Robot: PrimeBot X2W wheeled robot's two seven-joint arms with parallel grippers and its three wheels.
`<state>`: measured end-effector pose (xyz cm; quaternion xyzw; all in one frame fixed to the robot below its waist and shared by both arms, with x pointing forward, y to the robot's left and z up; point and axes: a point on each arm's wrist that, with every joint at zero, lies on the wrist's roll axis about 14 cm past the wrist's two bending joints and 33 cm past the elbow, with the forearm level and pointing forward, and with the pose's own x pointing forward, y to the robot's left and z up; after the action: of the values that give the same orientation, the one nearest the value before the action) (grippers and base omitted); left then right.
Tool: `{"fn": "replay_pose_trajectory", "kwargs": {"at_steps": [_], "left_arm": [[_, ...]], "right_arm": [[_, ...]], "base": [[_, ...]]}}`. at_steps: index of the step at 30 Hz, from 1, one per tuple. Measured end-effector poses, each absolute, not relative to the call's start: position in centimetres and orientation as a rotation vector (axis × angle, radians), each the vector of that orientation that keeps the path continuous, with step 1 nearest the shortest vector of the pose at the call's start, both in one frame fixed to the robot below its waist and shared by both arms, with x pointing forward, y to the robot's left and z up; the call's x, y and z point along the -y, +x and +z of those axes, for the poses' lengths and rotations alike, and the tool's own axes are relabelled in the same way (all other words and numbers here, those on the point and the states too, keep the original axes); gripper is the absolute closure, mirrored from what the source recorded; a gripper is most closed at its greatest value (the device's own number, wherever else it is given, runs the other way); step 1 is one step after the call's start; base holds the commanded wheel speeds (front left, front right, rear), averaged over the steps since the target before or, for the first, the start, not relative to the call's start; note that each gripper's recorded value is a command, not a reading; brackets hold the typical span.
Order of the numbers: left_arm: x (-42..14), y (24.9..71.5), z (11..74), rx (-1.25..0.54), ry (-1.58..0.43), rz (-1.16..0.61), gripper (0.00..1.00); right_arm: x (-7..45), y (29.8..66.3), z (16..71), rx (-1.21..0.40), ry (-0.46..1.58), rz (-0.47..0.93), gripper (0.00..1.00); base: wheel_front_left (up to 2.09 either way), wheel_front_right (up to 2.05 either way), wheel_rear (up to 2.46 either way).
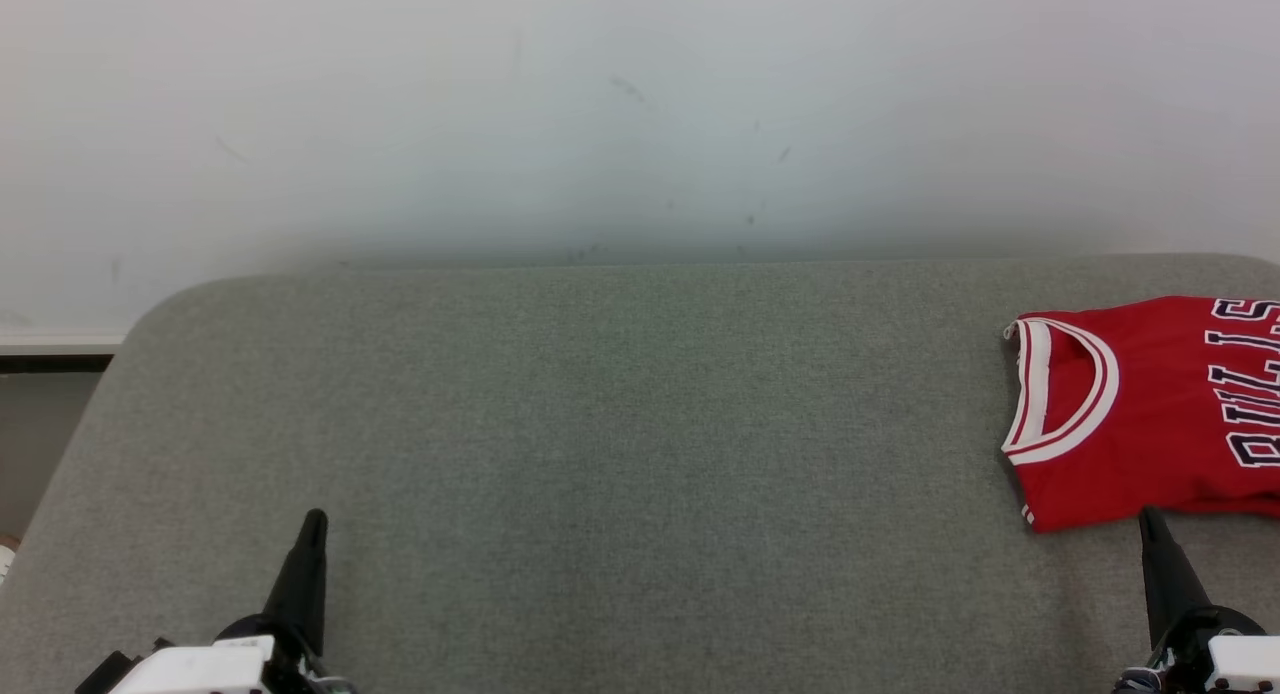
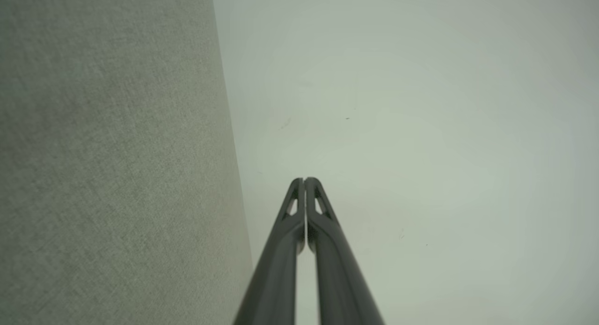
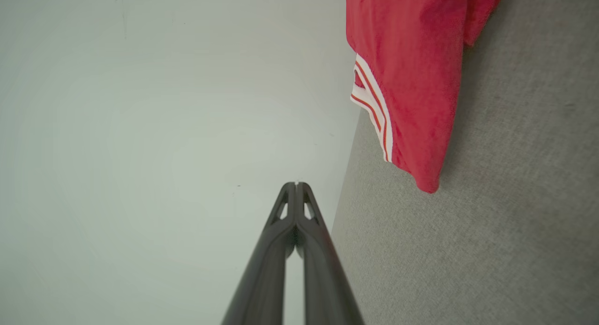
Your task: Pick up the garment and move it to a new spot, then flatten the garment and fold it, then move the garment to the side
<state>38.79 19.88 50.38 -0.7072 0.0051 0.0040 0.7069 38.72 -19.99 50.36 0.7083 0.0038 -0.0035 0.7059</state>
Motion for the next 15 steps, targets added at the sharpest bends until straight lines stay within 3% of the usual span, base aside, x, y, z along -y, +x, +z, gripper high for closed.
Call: {"fn": "replay_pose_trajectory", "kwargs": {"at_steps": [15], "left_arm": [[-19.88, 38.8, 50.39, -0.011, -1.571, 0.009, 1.0]], "right_arm": [[20.0, 38.72, 50.37, -0.008, 1.575, -0.008, 1.0]], "base": [[0.0, 0.0, 0.0]]}}
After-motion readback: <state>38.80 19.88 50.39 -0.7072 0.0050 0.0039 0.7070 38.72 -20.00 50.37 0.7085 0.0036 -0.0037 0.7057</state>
